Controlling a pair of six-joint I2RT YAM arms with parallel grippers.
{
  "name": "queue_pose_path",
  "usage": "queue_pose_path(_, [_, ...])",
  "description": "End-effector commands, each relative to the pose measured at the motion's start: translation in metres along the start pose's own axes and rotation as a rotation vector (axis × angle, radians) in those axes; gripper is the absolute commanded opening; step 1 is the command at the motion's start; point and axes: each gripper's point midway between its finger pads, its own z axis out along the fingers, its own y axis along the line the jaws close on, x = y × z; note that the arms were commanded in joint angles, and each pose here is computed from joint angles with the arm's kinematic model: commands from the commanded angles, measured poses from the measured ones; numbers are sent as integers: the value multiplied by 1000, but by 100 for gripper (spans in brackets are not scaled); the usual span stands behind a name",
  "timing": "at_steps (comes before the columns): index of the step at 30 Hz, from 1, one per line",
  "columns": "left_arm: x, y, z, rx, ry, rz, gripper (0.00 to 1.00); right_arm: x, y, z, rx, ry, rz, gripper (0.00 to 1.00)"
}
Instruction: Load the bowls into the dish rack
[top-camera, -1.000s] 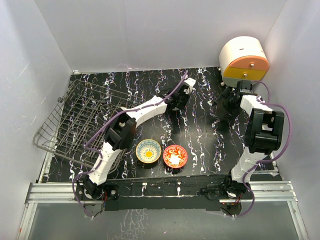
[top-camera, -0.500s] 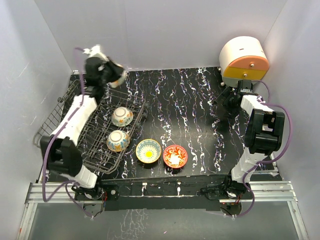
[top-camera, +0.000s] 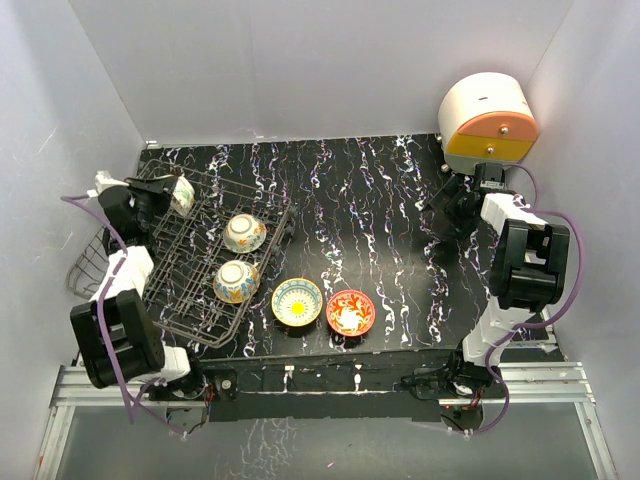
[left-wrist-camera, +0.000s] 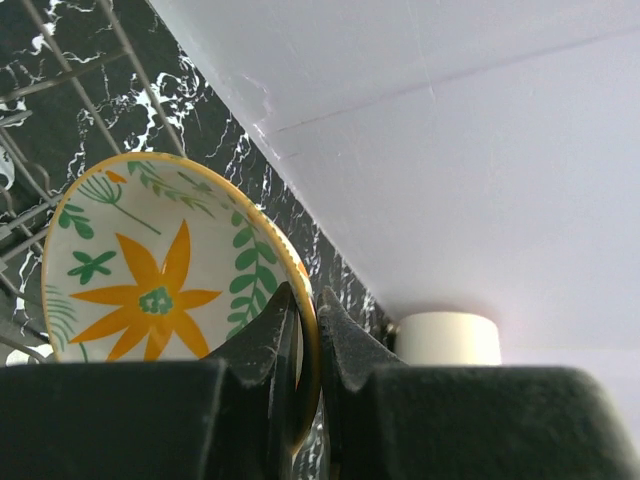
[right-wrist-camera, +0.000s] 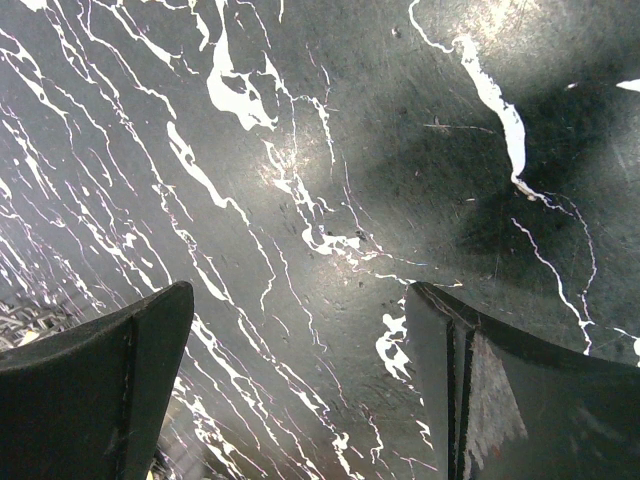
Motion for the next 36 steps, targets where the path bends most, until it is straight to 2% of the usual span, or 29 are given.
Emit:
queue_pose_path(1, [-22,-45,-5,247,-62,-89,0,-16,19,-16,-61,-73,-25,89])
queue_pose_path(15, [-39,21,44,315,-191,-313,0,-25,17,-14,-27,-86,-29,89])
queue_pose_path(29, [-41,48,81,358,-179,-391,0,-31,15,-1,-7,-75,-13,89])
queue_pose_path(36, [-21,82,85,281,-147,-418,0,-30,12,4,3,-60,-23,89])
